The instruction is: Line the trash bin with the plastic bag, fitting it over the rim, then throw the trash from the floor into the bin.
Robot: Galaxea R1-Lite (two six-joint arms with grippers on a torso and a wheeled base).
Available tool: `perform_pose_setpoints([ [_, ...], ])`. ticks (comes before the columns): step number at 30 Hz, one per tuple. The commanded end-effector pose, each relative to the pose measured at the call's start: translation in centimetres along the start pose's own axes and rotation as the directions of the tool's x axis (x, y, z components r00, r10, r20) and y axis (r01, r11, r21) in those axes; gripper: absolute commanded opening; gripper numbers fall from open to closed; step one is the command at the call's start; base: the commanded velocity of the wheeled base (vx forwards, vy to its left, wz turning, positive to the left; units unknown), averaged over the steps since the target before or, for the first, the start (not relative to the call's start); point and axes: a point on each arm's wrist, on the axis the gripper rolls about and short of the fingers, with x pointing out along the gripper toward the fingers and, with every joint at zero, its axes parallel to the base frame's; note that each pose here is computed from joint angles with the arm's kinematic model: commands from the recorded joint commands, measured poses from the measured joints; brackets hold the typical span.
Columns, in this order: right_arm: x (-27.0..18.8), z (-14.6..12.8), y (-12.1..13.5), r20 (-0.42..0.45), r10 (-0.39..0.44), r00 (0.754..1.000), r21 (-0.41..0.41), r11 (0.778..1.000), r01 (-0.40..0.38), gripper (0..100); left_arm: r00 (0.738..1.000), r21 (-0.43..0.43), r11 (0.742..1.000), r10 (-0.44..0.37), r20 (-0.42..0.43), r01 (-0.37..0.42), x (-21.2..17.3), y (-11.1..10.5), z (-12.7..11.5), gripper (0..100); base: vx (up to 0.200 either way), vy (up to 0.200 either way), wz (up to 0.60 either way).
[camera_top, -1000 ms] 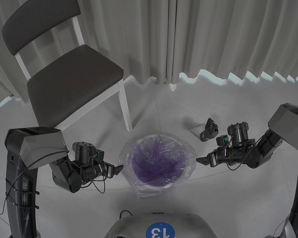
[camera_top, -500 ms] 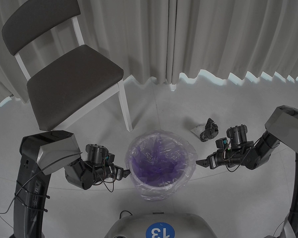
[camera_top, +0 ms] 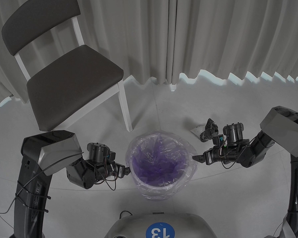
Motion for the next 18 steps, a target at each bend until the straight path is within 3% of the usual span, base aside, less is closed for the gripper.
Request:
perform_pose_setpoints([
  [1, 2.0, -0.7, -0.4, -0.025, 0.004, 1.0, 0.005, 1.0, -0.004, 100, 1.0, 0.004, 1.0, -0.003, 0.011, 0.003, -0.5, -0.3, 0.5, 100, 0.0, 0.0, 0.0],
  [18, 8.3, 1.2, -2.3, -0.149, 0.009, 0.989, 0.04, 0.999, -0.003, 100, 1.0, 0.016, 1.0, 0.0, 0.009, 0.0, -0.5, -0.3, 0.9, 100, 0.0, 0.0, 0.0],
])
